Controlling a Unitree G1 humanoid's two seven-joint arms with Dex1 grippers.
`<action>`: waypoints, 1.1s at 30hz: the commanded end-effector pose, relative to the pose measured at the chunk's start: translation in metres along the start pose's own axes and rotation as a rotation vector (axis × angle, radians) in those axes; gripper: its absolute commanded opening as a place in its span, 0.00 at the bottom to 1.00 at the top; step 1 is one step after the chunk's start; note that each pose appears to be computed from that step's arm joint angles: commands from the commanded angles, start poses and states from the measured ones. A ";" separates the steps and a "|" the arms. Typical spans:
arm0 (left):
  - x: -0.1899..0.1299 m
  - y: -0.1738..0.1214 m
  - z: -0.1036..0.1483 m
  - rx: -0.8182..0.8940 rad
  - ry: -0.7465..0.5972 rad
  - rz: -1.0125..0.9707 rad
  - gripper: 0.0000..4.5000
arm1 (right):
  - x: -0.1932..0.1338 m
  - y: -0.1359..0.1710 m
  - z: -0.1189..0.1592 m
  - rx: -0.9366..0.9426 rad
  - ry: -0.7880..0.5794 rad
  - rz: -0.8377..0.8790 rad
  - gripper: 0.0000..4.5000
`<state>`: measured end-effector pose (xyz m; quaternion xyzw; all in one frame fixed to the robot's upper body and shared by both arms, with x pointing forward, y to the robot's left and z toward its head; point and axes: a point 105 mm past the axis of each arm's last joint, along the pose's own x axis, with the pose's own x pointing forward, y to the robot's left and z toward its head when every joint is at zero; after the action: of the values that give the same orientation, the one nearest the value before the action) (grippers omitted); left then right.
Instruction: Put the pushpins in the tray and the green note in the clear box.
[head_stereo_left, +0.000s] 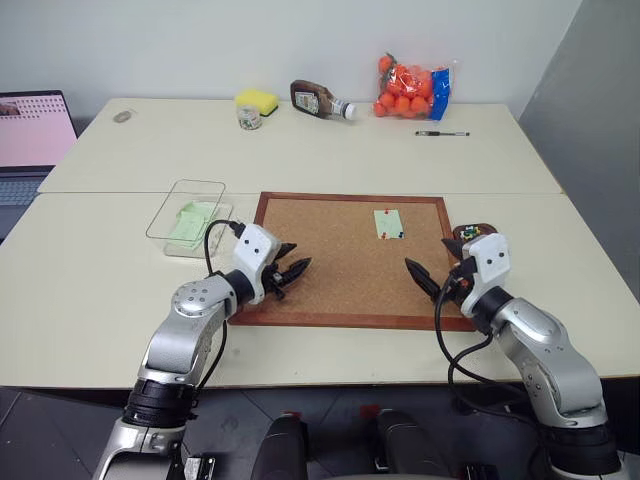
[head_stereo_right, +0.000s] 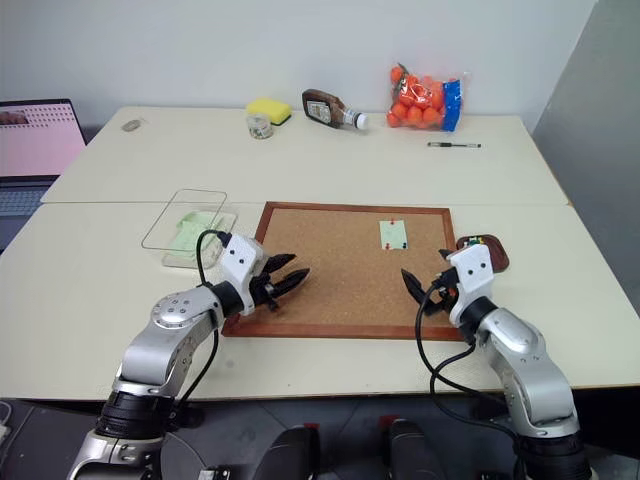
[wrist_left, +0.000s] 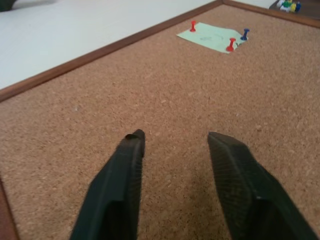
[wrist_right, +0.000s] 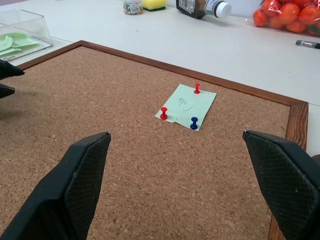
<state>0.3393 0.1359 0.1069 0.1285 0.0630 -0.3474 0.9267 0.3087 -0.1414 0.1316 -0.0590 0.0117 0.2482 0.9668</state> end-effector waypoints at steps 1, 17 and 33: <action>0.002 -0.002 0.000 0.036 0.002 -0.011 0.25 | 0.004 0.001 0.023 -0.017 -0.061 0.020 1.00; 0.003 -0.005 -0.037 -0.025 0.138 0.012 0.01 | 0.084 -0.022 0.036 0.046 0.006 -0.018 1.00; 0.005 -0.022 -0.024 -0.023 0.106 -0.052 0.01 | 0.153 -0.032 0.024 0.023 0.100 -0.012 1.00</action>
<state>0.3346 0.1299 0.0845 0.1355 0.1070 -0.3479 0.9215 0.4519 -0.0989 0.1321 -0.0494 0.0962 0.2304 0.9671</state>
